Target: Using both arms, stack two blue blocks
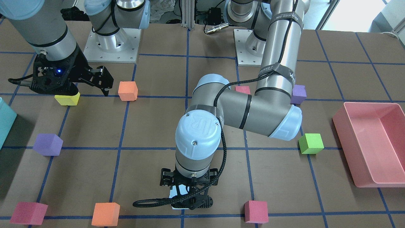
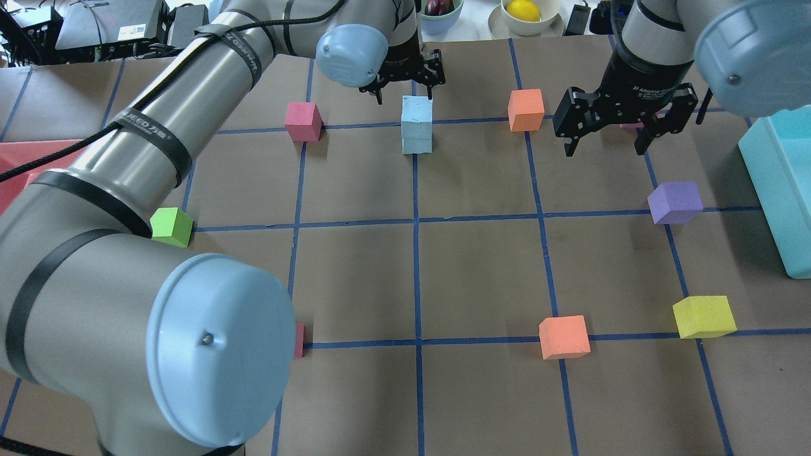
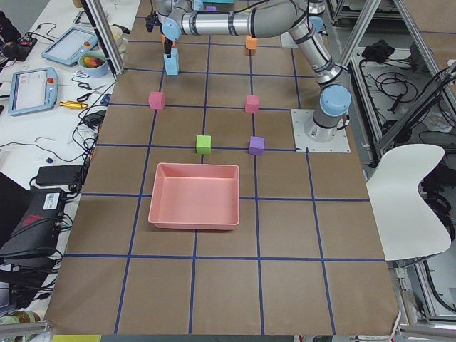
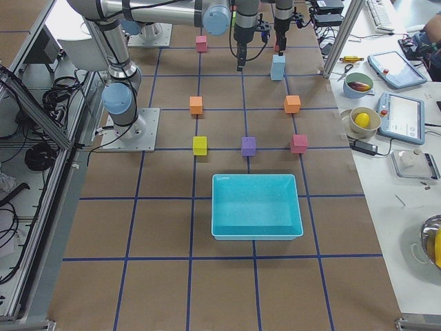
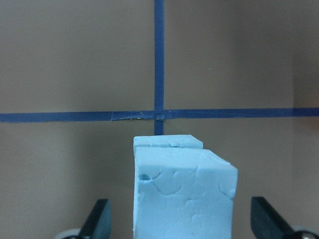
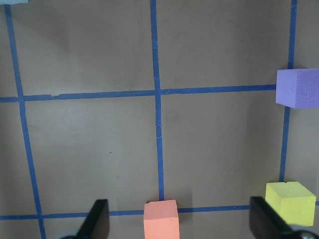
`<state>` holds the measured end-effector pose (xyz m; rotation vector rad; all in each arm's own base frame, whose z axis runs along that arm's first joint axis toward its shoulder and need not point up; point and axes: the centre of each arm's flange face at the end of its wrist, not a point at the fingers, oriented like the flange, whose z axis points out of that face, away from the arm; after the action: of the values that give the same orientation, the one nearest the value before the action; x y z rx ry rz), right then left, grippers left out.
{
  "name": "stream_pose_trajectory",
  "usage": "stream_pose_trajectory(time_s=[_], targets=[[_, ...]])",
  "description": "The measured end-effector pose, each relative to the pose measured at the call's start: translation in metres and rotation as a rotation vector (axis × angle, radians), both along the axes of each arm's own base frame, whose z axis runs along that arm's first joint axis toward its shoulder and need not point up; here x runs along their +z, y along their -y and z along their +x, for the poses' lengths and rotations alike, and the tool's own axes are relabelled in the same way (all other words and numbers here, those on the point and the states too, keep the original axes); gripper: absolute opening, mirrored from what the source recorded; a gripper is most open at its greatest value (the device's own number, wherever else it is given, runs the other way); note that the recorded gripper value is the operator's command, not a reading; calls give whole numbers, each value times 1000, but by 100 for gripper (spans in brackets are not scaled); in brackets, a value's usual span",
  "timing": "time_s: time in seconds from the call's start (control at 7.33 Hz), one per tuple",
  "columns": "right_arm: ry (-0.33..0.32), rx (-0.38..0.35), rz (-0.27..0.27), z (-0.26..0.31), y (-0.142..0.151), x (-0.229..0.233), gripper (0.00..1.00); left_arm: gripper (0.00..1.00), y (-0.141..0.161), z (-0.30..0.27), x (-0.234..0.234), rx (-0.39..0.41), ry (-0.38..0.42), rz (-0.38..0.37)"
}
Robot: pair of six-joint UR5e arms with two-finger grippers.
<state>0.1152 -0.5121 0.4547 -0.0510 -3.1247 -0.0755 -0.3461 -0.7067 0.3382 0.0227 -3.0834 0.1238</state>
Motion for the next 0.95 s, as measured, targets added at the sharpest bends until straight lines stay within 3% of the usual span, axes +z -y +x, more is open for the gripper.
stream_pose_trajectory(time_s=[0.41,0.68,0.95], targets=[[-6,2,7,0,-2,-1,100,100,-33,103,101,-42,43,101],[-11,3,6,0,-3,0,100,100,-95,137,187,-63,45,103],[-14,5,6,0,-3,0,100,100,-159,145,216,-75,46,142]])
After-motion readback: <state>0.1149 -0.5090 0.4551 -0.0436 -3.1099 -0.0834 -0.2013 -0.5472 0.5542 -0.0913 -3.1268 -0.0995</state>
